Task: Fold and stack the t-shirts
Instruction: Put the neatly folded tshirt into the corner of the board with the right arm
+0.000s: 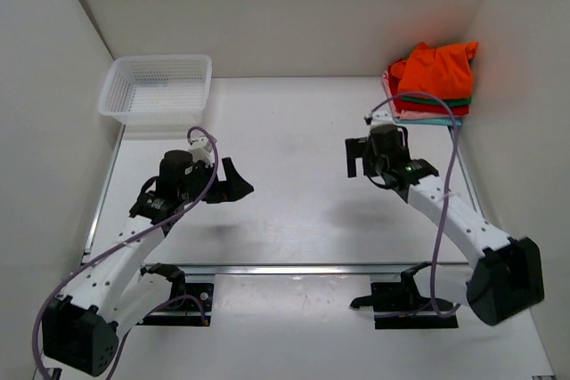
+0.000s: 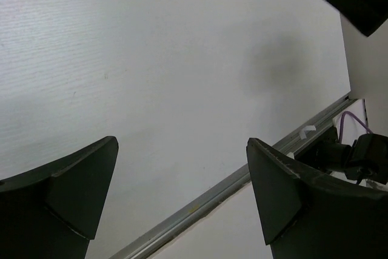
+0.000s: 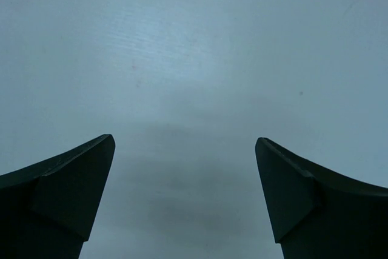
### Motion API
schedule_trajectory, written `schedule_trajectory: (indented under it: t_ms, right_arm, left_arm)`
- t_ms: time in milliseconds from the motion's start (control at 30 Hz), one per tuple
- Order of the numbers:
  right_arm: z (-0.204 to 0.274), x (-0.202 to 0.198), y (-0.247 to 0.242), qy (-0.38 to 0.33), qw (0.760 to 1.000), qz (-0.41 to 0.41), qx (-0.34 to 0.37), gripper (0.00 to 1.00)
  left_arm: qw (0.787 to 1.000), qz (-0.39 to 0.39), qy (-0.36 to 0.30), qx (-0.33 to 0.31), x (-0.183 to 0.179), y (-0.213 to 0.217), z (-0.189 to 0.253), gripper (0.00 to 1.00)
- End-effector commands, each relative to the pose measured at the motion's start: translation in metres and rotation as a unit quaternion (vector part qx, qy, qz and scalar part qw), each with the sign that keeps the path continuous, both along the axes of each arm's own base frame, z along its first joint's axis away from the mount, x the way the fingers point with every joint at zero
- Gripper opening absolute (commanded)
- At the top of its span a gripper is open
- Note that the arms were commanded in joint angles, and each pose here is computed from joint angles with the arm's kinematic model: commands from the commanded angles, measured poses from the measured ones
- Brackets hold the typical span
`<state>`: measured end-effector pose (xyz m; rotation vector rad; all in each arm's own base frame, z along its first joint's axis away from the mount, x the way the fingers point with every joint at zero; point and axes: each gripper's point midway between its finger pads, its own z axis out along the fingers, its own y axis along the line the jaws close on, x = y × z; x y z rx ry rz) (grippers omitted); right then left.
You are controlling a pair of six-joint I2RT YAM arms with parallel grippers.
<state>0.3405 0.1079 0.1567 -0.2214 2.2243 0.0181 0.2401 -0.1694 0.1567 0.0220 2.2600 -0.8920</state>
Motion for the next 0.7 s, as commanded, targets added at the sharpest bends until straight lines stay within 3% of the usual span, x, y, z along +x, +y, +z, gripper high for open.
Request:
schedule_trajectory:
  t_ms: [0,133,667]
  right_arm:
    - [0.010,-0.027,-0.024,-0.024,0.996,-0.065,0.058,0.99]
    - [0.018,-0.038,-0.043,-0.043,0.991,-0.069,0.110,0.99]
    - [0.038,-0.049,-0.080,-0.121,0.980,-0.086,0.130,0.99]
  left_arm:
    - [0.998,-0.003,-0.046,0.032,-0.009,0.007,0.022,0.99]
    - [0.999,-0.006,-0.045,0.016,-0.017,0.010,0.021,0.99]
    - [0.996,-0.003,-0.056,0.065,-0.035,0.028,0.021,0.99]
